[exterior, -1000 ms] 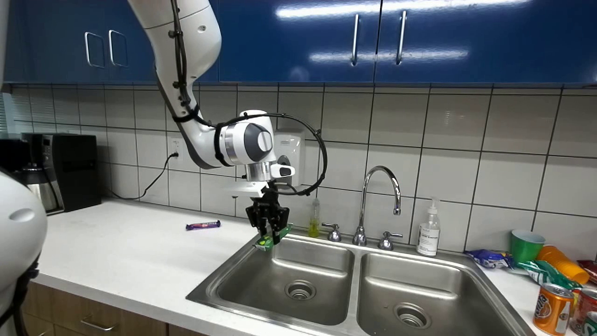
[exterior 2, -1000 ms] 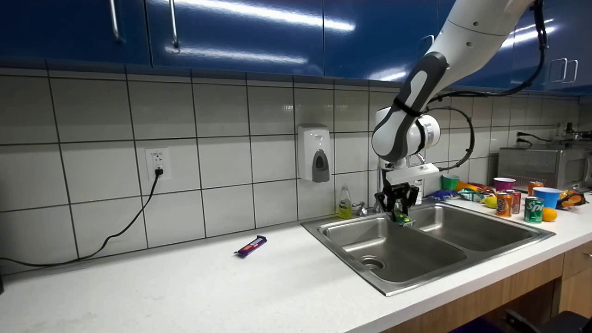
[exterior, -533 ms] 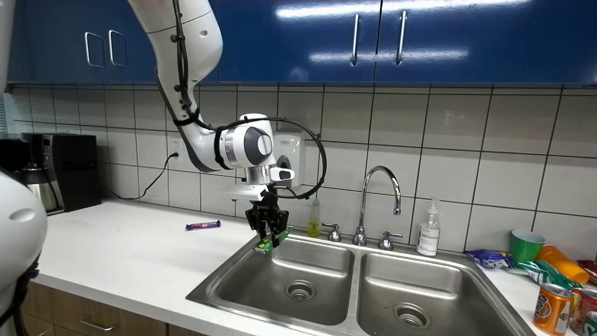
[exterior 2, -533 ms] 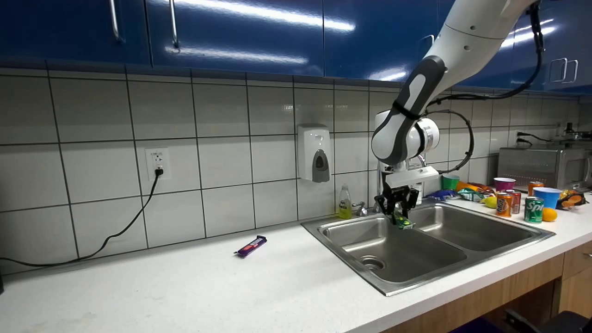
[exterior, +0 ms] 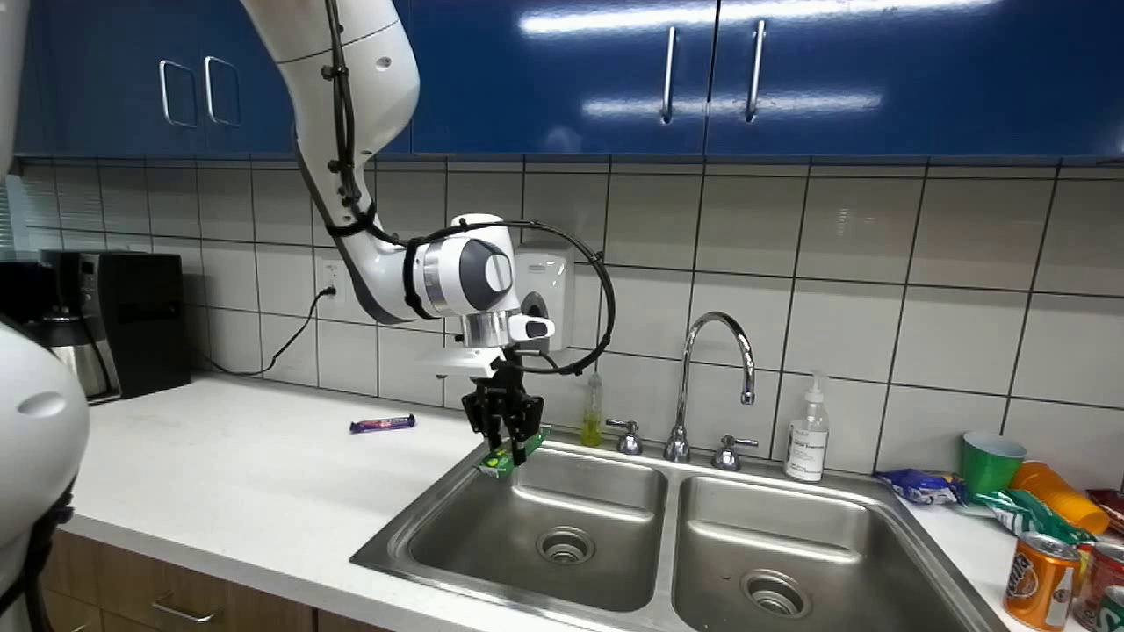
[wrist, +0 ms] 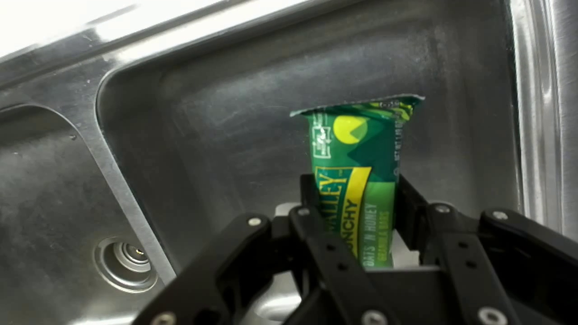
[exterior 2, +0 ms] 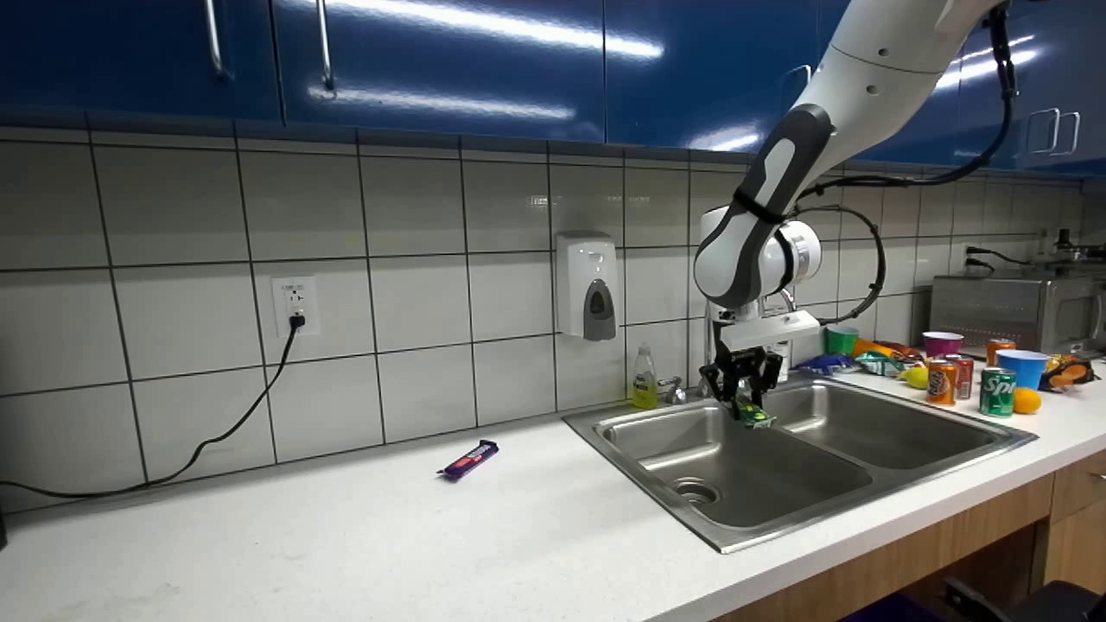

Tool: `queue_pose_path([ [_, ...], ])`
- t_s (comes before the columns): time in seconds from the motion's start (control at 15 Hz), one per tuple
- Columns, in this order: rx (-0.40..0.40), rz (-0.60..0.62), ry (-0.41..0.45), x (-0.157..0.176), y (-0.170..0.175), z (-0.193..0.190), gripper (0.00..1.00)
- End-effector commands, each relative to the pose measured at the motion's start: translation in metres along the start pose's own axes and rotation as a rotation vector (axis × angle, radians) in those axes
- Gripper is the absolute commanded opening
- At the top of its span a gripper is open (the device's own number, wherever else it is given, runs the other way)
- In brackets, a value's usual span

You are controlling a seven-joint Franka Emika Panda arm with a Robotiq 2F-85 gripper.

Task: Put the green lunch bar inside the sink on the left

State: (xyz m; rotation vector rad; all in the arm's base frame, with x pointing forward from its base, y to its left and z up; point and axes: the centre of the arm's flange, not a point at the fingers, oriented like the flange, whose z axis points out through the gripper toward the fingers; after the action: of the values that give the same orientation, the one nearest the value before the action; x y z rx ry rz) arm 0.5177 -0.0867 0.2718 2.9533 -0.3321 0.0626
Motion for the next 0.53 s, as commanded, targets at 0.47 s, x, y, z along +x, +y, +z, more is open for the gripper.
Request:
queue_pose_path([
  [0.47,0.001,0.028,0.014,0.009,-0.019,0.014,0.17],
])
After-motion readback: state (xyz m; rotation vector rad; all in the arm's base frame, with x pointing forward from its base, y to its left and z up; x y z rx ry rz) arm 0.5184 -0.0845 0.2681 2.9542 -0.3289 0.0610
